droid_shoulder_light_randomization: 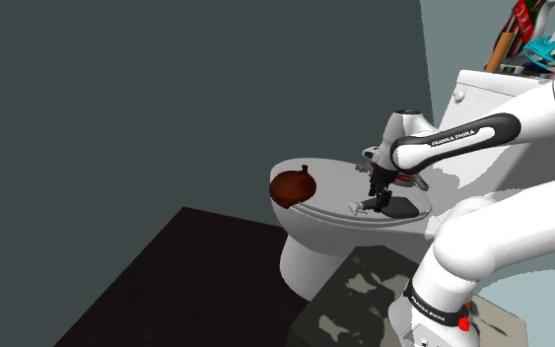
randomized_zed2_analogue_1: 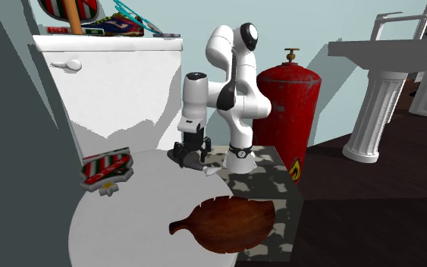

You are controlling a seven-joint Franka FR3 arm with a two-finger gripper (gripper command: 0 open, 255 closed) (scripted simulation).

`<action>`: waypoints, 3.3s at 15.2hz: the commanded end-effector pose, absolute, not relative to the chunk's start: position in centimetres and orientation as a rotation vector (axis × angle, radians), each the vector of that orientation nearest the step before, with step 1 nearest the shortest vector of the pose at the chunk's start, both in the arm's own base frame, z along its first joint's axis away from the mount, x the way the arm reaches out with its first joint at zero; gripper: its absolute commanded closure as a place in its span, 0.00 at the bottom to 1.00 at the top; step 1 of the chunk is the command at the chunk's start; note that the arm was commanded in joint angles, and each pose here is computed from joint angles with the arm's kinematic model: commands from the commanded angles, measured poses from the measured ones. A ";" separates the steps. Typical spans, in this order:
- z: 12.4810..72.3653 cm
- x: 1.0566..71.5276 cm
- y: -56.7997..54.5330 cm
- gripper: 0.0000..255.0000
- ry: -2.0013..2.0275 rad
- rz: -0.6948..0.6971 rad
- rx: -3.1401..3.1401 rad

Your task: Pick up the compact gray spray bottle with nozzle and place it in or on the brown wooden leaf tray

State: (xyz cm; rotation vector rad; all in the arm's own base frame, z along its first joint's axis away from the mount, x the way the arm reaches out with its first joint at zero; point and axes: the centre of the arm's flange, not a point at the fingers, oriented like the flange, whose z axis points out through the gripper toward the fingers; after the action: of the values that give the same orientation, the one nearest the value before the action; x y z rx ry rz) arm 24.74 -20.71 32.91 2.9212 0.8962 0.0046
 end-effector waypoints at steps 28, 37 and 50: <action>38.5 24.8 -20.8 1.00 0.896 0.006 2.921; 43.1 24.8 -20.8 1.00 0.896 0.006 2.921; 43.2 40.5 -13.9 1.00 0.896 0.006 2.921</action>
State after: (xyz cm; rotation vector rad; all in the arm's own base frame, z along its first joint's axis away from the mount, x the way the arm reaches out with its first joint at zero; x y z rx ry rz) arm 39.44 -14.23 43.18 2.9203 0.8969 0.0053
